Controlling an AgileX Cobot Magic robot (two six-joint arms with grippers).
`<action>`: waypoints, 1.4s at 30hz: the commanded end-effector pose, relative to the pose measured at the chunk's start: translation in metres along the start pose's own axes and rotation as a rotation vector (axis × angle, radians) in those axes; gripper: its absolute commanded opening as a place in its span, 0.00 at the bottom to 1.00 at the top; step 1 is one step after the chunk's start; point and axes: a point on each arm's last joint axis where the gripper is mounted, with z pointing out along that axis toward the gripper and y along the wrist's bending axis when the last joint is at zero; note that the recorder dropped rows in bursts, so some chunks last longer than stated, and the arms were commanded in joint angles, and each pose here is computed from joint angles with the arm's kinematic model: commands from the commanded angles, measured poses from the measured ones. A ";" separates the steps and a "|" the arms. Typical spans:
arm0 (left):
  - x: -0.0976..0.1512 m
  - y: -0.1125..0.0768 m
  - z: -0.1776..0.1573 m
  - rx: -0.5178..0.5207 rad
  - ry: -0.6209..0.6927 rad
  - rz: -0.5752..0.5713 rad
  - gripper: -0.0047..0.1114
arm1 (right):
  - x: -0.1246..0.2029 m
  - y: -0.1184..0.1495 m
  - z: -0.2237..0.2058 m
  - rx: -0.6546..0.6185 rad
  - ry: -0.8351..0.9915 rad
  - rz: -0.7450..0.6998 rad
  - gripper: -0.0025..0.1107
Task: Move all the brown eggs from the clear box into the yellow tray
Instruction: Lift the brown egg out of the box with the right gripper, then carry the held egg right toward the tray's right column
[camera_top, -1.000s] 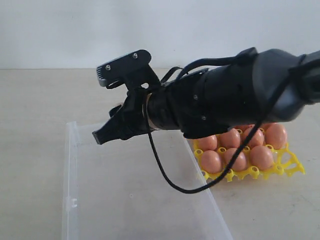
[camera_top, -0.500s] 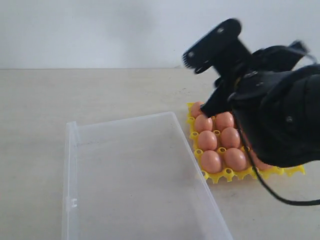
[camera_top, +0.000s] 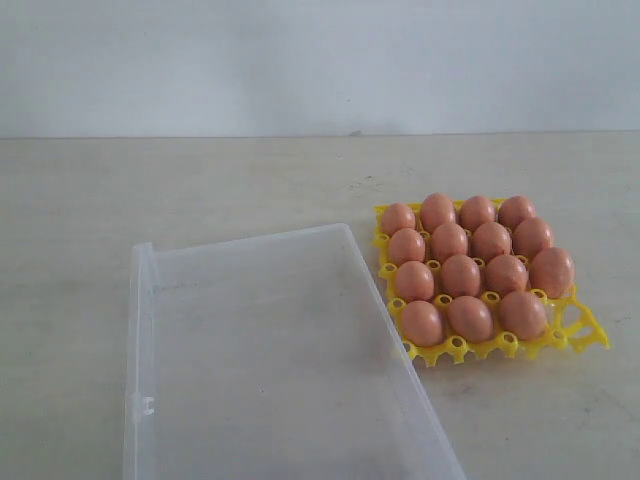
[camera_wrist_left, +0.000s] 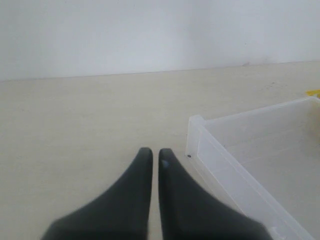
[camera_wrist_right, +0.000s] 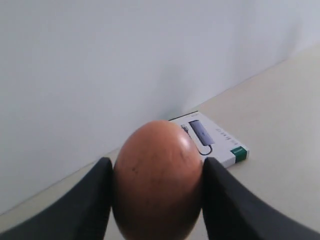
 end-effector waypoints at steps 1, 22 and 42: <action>0.001 0.000 0.000 0.006 -0.005 0.004 0.08 | -0.021 -0.042 0.030 -0.088 0.060 -0.146 0.02; 0.001 0.000 0.000 0.006 -0.005 0.004 0.08 | -0.082 -0.059 0.041 -0.404 -0.025 -0.227 0.02; 0.001 0.000 0.000 0.006 -0.005 0.004 0.08 | -0.030 0.059 -0.027 -1.080 -0.418 -1.163 0.02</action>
